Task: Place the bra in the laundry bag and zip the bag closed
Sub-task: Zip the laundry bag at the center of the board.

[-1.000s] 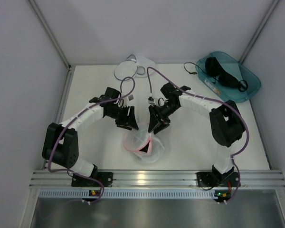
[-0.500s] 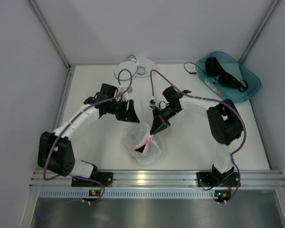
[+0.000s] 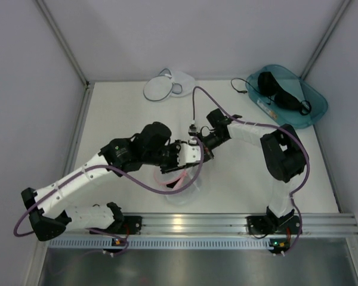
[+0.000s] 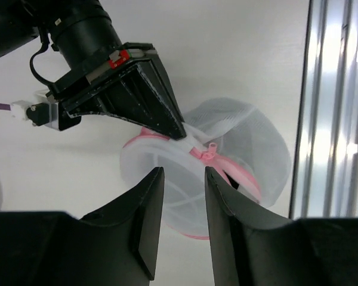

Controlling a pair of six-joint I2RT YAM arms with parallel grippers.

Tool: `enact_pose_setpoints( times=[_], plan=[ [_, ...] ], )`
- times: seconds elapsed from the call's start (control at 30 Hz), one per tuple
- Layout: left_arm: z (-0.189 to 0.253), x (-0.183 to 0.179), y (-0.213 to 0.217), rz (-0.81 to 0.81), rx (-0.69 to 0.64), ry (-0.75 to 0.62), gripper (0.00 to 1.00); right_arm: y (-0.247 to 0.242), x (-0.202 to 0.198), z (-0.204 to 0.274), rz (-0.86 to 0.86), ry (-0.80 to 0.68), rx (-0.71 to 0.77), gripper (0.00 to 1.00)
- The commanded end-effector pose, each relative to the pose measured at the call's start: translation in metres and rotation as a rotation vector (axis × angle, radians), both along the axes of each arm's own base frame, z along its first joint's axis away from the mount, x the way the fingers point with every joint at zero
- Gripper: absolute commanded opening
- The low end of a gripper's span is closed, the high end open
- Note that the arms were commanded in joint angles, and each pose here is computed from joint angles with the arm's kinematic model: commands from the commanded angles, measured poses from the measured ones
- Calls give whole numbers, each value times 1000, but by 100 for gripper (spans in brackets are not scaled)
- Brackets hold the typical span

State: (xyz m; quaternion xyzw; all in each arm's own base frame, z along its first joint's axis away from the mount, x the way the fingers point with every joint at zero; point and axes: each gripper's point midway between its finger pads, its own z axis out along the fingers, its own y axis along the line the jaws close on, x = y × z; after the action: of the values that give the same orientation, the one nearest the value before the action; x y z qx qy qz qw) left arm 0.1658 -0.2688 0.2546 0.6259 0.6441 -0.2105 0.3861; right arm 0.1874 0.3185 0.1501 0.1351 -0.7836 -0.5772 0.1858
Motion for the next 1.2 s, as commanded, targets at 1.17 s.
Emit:
enact_pose_setpoints(
  times=[1.17],
  plan=[
    [-84,-24,-21,-423,477,-471,37,-1,-20,39,35,113,104,0]
  ],
)
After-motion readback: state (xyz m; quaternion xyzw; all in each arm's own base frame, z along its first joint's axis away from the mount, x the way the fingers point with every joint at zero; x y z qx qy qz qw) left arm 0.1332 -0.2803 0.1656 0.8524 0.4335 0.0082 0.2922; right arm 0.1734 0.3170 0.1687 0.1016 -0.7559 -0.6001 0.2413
